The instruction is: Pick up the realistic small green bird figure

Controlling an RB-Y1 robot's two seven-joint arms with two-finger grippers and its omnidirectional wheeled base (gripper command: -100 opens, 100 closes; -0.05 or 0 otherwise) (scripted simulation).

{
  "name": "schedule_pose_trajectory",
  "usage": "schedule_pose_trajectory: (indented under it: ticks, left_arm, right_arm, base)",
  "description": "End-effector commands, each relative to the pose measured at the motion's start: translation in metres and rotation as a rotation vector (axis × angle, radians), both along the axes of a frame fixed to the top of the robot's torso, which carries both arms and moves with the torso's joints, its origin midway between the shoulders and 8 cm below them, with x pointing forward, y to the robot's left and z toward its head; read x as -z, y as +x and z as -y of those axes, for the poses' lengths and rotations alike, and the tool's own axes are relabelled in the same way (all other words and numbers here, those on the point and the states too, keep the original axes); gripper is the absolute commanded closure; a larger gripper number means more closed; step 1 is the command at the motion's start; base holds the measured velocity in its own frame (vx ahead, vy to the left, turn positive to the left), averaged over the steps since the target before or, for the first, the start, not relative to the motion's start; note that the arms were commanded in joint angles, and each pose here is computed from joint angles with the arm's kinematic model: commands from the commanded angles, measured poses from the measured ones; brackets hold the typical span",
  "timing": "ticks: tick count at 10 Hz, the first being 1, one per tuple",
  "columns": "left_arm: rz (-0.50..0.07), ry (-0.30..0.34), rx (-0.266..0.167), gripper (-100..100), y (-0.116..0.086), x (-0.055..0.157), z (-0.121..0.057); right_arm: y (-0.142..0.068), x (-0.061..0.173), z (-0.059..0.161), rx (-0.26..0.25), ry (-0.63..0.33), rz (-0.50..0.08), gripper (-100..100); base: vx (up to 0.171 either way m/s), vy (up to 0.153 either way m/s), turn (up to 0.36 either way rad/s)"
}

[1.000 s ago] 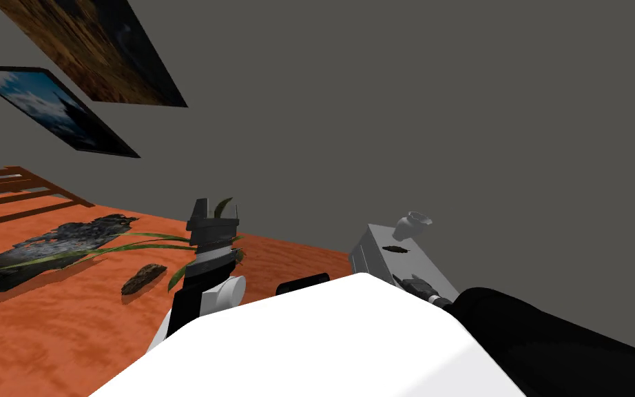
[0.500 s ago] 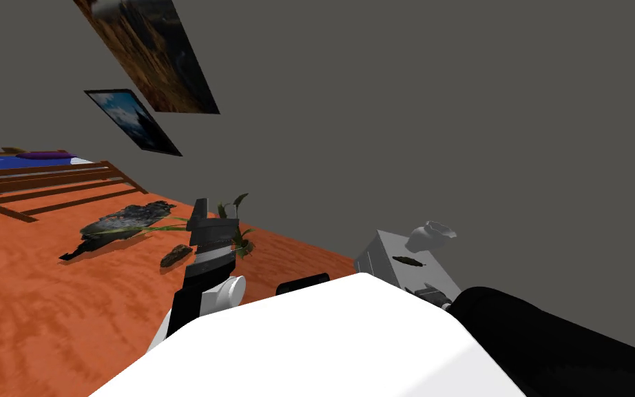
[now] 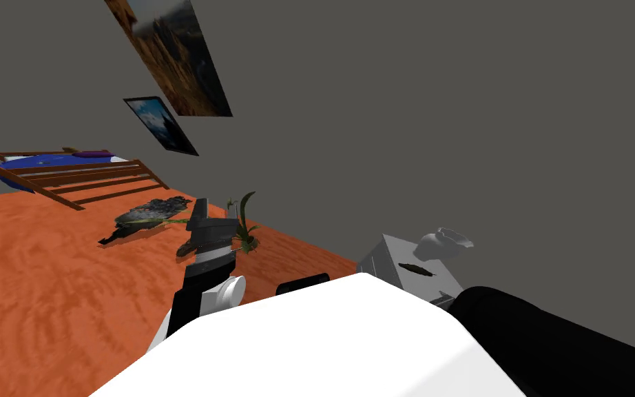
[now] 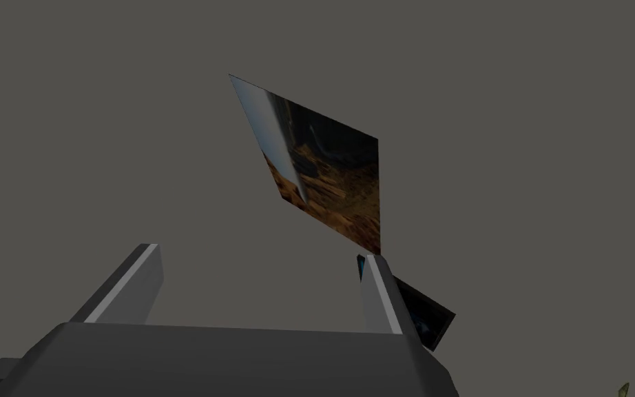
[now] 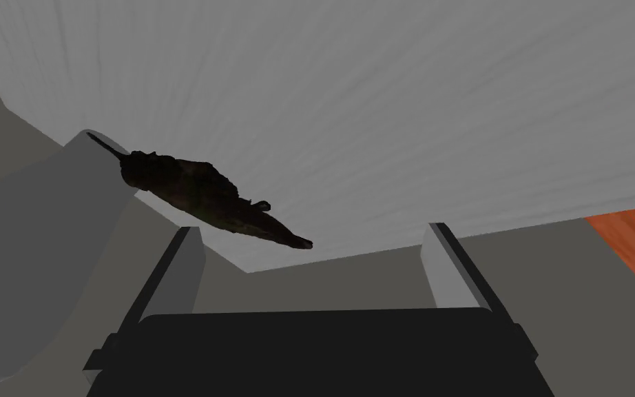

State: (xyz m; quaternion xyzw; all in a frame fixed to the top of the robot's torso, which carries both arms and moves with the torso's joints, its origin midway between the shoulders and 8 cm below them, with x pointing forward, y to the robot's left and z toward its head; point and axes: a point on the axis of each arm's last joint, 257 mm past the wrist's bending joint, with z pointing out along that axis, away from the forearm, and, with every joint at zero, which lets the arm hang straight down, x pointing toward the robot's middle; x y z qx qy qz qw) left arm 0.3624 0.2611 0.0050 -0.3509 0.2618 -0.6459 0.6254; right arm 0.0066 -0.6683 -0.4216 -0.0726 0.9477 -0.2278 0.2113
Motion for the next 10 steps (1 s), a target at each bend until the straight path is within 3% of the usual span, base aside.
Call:
schedule_pose_trajectory:
  ticks: [1,3,4,8,10]
  left_arm:
    - [0.000,0.000,0.000,0,0.000,0.000,0.000]
    - [0.000,0.000,0.000,0,0.000,0.000,0.000]
    - [0.000,0.000,0.000,0,0.000,0.000,0.000]
    - [0.000,0.000,0.000,0,0.000,0.000,0.000]
    - [0.000,0.000,0.000,0,0.000,0.000,0.000]
  right_arm:
    - [-0.024,0.000,0.018,-0.044,-0.062,-0.105,-100]
    - [-0.047,-0.001,0.038,-0.101,-0.127,-0.224,-100]
    - [-0.048,-0.001,0.039,-0.099,-0.128,-0.227,-100]
    - [-0.081,-0.001,0.064,-0.193,-0.211,-0.402,-100]
    - [-0.086,0.000,0.066,-0.210,-0.221,-0.430,-100]
  base:
    - [0.011,-0.040,0.362]
    - [0.014,-0.057,0.305]
    - [0.010,-0.041,0.102]
    - [0.014,-0.045,0.197]
    - [0.009,-0.030,0.054]
